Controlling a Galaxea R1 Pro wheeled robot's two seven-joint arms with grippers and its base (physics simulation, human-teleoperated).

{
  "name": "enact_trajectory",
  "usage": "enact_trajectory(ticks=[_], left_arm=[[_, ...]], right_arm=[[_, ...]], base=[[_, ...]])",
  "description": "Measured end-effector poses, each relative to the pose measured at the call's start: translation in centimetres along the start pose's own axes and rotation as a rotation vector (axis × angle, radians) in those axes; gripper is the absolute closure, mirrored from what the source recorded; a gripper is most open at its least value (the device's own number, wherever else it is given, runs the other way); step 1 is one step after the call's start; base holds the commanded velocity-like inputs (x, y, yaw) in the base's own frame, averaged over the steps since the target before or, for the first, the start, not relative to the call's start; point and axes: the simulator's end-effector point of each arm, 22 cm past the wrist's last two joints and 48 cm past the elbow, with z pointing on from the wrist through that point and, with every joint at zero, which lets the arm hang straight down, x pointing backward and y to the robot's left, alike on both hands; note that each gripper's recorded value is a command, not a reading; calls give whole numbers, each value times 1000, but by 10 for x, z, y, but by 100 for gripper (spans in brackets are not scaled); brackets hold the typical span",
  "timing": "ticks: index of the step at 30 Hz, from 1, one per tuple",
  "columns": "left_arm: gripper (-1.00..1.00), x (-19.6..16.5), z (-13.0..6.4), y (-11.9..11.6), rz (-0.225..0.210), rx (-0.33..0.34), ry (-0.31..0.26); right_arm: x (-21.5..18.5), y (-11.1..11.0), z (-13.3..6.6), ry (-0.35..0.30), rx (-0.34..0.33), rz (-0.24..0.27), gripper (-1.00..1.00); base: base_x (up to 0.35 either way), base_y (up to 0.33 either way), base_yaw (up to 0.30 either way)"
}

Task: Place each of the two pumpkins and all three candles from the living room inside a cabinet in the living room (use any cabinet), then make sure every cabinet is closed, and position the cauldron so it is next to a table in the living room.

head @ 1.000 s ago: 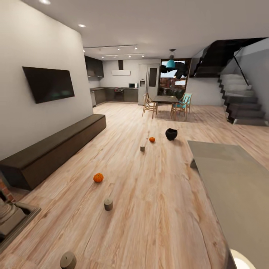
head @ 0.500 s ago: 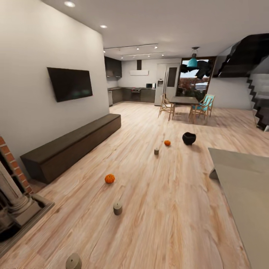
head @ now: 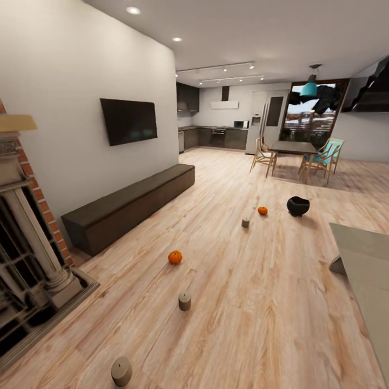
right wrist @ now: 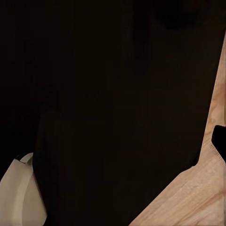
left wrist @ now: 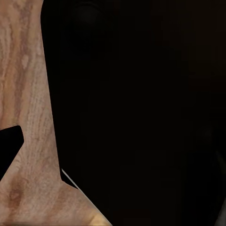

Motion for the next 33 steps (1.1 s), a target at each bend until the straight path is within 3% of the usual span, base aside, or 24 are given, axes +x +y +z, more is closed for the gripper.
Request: enact_trajectory(ticks=[17, 28, 33], left_arm=[[-100, 0, 0, 0, 0, -1, 0], [-100, 0, 0, 1, 3, -2, -1], [-100, 0, 0, 0, 28, 0, 0]], right_arm=[[0, 0, 0, 0, 0, -1, -100], [0, -1, 0, 0, 1, 0, -100], [0, -1, 0, 0, 1, 0, -100]], base=[[7, 0, 9], [256, -64, 0], [126, -147, -10]])
